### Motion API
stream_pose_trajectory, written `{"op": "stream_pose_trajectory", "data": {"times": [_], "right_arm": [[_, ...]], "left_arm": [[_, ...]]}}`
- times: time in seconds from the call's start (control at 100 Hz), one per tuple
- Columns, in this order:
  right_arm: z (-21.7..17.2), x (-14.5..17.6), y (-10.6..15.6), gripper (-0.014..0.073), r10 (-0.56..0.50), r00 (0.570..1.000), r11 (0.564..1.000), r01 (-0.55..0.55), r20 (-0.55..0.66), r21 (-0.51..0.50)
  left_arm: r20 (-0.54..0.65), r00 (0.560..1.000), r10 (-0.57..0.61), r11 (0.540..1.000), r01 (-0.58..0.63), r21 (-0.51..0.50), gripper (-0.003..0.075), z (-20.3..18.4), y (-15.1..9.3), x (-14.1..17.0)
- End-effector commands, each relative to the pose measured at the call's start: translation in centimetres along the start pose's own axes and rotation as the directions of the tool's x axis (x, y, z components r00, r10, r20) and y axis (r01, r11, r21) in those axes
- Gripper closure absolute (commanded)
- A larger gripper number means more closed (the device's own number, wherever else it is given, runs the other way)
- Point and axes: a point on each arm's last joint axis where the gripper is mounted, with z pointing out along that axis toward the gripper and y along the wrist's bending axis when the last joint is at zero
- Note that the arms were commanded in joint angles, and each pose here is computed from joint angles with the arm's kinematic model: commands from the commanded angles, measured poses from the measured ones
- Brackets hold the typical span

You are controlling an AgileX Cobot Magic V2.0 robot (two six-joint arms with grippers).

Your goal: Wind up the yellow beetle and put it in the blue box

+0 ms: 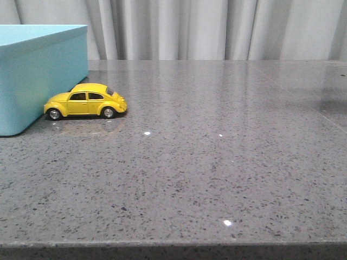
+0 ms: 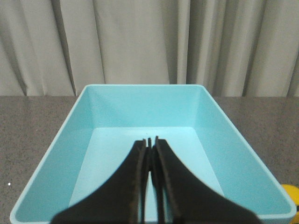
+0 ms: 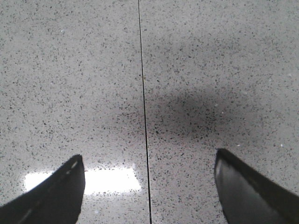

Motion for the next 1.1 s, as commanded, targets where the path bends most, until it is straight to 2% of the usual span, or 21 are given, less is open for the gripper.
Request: {"op": "stream_pose_trajectory", "data": {"times": [0.0,0.16,0.33,0.56,0.63,0.7,0.81,0.9,0.99,1.09], "right_arm": [[-2.1,-0.1,-0.6,0.0025,-0.004,0.998,1.000,0.004,0.057,-0.004],[-2.1,-0.1,-0.6,0.0025,-0.011,0.998,1.000,0.011,0.057,-0.005],[-2.1,0.0,-0.3,0.0025,-0.019,0.998,1.000,0.020,0.056,-0.010],[-2.3,0.4,1.0,0.0025,-0.057,0.996,0.998,0.059,0.063,-0.035],[-2.3,0.5,1.2,0.0025,-0.062,0.996,0.997,0.065,0.063,-0.039],[-2.3,0.5,1.2,0.0025,-0.062,0.996,0.997,0.065,0.064,-0.039],[-2.3,0.5,1.2,0.0025,-0.062,0.996,0.997,0.065,0.062,-0.038],[-2.3,0.5,1.2,0.0025,-0.062,0.996,0.997,0.065,0.062,-0.038],[-2.3,0.5,1.2,0.0025,-0.062,0.996,0.997,0.065,0.062,-0.038],[-2.3,0.5,1.2,0.0025,-0.062,0.996,0.997,0.065,0.062,-0.038]], "left_arm": [[0.045,0.999,-0.008,1.000,0.008,0.002,0.0739,0.5,-0.2,-2.3],[-0.030,1.000,-0.006,1.000,0.007,0.016,0.0738,2.2,-0.5,-4.2],[-0.128,0.992,0.011,0.995,0.002,0.100,0.0738,4.5,-2.1,-6.6],[-0.281,0.941,0.189,0.958,-0.113,0.264,0.0725,8.8,-5.6,-8.8],[-0.318,0.910,0.265,0.935,-0.162,0.316,0.0673,10.3,-6.7,-9.1],[-0.349,0.875,0.335,0.908,-0.202,0.366,0.0586,11.8,-7.7,-9.1],[-0.371,0.811,0.452,0.851,-0.268,0.451,0.0405,14.0,-9.3,-8.9],[-0.376,0.777,0.505,0.813,-0.282,0.509,0.0259,15.2,-10.8,-9.2],[-0.363,0.737,0.570,0.764,-0.313,0.564,0.0206,16.2,-12.1,-9.2],[-0.331,0.683,0.651,0.693,-0.357,0.626,0.0204,17.4,-13.5,-8.7]]}}
